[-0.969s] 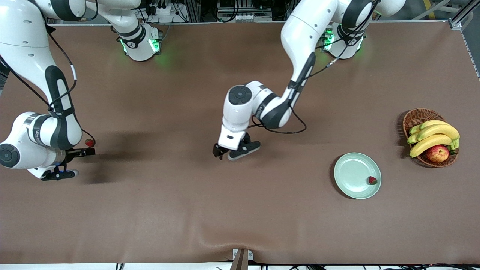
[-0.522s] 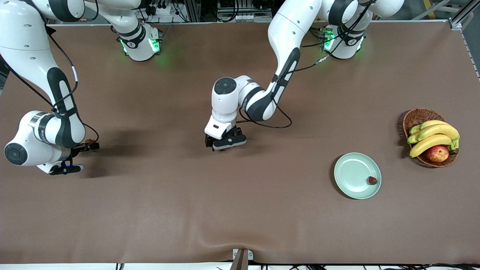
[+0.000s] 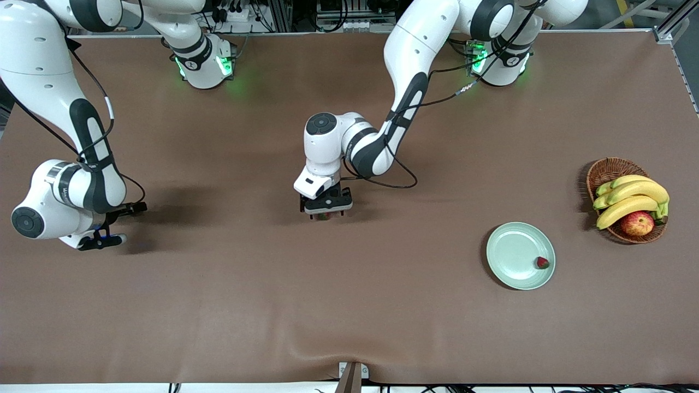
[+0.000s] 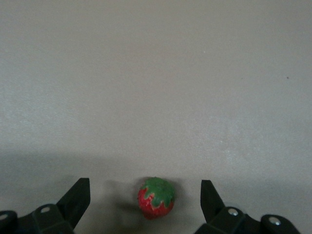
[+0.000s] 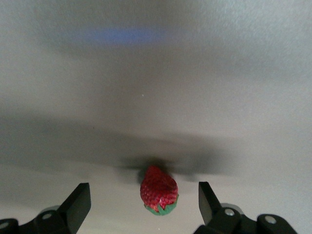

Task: Collect all strawberries into plate
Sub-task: 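Grasp the second strawberry with the left gripper while the right grasps the third, then carry the second strawberry onto the plate with the left gripper and release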

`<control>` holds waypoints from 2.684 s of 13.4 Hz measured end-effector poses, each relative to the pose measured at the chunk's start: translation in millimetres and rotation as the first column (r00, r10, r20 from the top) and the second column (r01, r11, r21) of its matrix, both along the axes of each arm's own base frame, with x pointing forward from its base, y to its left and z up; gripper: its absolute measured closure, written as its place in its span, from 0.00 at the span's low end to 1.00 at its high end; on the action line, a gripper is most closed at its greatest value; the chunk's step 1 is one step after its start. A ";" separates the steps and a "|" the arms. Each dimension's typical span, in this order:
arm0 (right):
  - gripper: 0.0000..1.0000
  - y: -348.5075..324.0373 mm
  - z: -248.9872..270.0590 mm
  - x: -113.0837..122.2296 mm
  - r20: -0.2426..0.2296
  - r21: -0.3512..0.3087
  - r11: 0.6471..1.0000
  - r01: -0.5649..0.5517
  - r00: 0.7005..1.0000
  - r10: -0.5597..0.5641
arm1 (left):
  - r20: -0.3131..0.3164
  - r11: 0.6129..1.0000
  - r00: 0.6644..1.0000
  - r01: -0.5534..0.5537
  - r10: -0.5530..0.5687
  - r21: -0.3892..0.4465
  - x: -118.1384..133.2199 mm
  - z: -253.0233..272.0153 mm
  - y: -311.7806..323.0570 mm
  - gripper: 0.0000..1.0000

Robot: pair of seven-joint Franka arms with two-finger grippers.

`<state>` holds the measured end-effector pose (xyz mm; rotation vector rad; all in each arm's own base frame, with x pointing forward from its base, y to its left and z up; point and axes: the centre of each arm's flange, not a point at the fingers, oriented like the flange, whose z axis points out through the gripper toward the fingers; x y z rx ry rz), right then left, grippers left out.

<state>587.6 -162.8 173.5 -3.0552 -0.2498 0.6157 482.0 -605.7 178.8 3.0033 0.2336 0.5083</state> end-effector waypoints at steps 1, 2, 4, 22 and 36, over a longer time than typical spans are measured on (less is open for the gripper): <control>0.04 -1.6 -1.2 -2.4 -0.010 0.005 1.000 -0.001 1.000 0.001 | 0.001 1.000 1.000 0.005 -0.005 0.003 -2.3 -3.8 -1.3 0.00; 0.14 -2.2 -1.8 -3.7 -0.016 0.010 1.000 -0.007 1.000 0.007 | 0.005 1.000 1.000 0.008 -0.008 0.008 -3.4 -7.5 -1.4 0.00; 0.40 -2.3 -2.0 -4.4 -0.020 0.018 1.000 -0.024 0.999 0.025 | 0.019 1.000 1.000 0.013 -0.013 0.017 -2.8 -12.7 -0.5 0.00; 0.68 132.1 95.4 83.5 0.209 0.269 0.962 -0.054 0.978 -0.003 | -0.047 0.908 0.908 -0.418 0.416 -0.022 100.6 92.0 92.5 0.70; 0.68 491.4 60.8 32.1 0.284 0.308 0.951 0.016 0.953 -0.108 | -0.216 0.496 0.449 -0.823 0.867 0.277 197.2 34.9 497.2 0.70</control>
